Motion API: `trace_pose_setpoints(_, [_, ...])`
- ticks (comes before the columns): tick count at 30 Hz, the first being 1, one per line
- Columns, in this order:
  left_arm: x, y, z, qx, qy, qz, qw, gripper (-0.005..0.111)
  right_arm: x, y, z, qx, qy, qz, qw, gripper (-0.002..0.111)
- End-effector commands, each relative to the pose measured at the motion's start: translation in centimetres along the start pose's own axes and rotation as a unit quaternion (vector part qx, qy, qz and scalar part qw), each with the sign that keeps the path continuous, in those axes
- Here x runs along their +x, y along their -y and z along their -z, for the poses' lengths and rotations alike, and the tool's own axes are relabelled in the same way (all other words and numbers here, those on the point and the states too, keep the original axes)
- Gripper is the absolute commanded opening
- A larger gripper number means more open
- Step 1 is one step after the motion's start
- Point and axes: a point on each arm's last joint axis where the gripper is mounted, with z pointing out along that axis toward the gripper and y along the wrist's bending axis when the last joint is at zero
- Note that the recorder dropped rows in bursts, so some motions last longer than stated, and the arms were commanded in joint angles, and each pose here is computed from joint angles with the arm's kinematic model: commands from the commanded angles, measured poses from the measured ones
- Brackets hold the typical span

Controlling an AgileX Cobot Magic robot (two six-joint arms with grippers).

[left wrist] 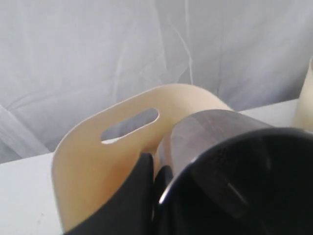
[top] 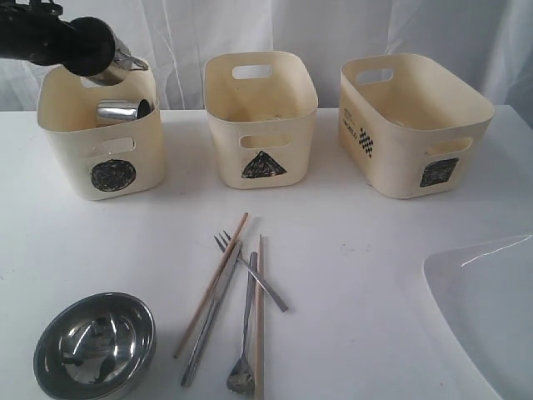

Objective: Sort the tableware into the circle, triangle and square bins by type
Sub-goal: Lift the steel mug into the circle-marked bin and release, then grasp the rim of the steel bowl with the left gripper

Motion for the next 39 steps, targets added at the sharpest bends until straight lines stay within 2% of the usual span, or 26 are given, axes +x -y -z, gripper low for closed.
trace_pose_setpoints(1, [1.3, 0.1, -0.4, 0.027, -0.052, -0.051, 0.997, 0.016, -0.1, 0.0, 0.0, 0.000, 0.006, -0.002, 1.000, 0.000])
trace_pose_setpoints(5, [3.1, 0.9, -1.0, 0.068, -0.113, -0.049, 0.990, 0.038, -0.1, 0.0, 0.0, 0.000, 0.006, -0.002, 1.000, 0.000])
trace_pose_setpoints(9, [3.3, 1.1, -0.9, 0.078, -0.128, -0.042, 0.988, 0.054, -0.1, 0.0, 0.0, 0.000, 0.006, -0.002, 1.000, 0.000])
trace_pose_setpoints(12, [2.8, 1.1, -0.3, 0.076, -0.127, -0.012, 0.989, 0.056, -0.1, 0.0, 0.0, 0.000, 0.006, -0.002, 1.000, 0.000])
trace_pose_setpoints(14, [1.9, 1.1, 0.6, 0.077, -0.119, -0.016, 0.990, 0.056, -0.1, 0.0, 0.0, 0.000, 0.006, -0.002, 1.000, 0.000])
trace_pose_setpoints(16, [0.1, 1.0, 2.9, 0.077, -0.107, -0.035, 0.991, 0.055, -0.1, 0.0, 0.0, 0.000, 0.006, -0.002, 1.000, 0.000])
trace_pose_setpoints(18, [-1.8, 1.4, 6.7, 0.100, -0.122, -0.049, 0.986, 0.053, -0.1, 0.0, 0.0, 0.000, 0.006, -0.002, 1.000, 0.000])
trace_pose_setpoints(20, [-2.3, 2.3, 10.8, 0.157, -0.186, -0.062, 0.968, 0.045, -0.1, 0.0, 0.0, 0.000, 0.006, -0.002, 1.000, 0.000])
trace_pose_setpoints(22, [-0.9, 3.5, 14.2, 0.246, -0.304, -0.093, 0.915, 0.033, -0.1, 0.0, 0.0, 0.000, 0.006, -0.002, 1.000, 0.000])
trace_pose_setpoints(23, [0.0, 3.9, 15.0, 0.290, -0.358, -0.097, 0.882, 0.027, -0.1, 0.0, 0.0, 0.000, 0.006, -0.002, 1.000, 0.000])
trace_pose_setpoints(25, [1.9, 4.5, 14.5, 0.313, -0.381, -0.075, 0.867, 0.021, -0.1, 0.0, 0.0, 0.000, 0.006, -0.002, 1.000, 0.000])
trace_pose_setpoints(28, [5.7, 5.5, 13.5, 0.367, -0.417, -0.052, 0.830, 0.020, -0.1, 0.0, 0.0, 0.000, 0.006, -0.002, 1.000, 0.000])
trace_pose_setpoints(30, [7.3, 5.8, 13.4, 0.374, -0.440, -0.039, 0.815, 0.020, -0.1, 0.0, 0.0, 0.000, 0.006, -0.002, 1.000, 0.000])
trace_pose_setpoints(33, [10.9, 6.0, 13.7, 0.375, -0.497, -0.030, 0.782, 0.020, -0.1, 0.0, 0.0, 0.000, 0.006, -0.002, 1.000, 0.000])
trace_pose_setpoints(37, [13.0, 6.0, 13.7, 0.377, -0.501, -0.051, 0.777, 0.020, -0.1, 0.0, 0.0, 0.000, 0.006, -0.002, 1.000, 0.000])
trace_pose_setpoints(39, [13.8, 6.3, 13.8, 0.389, -0.500, -0.047, 0.772, 0.027, -0.1, 0.0, 0.0, 0.000, 0.006, -0.002, 1.000, 0.000])
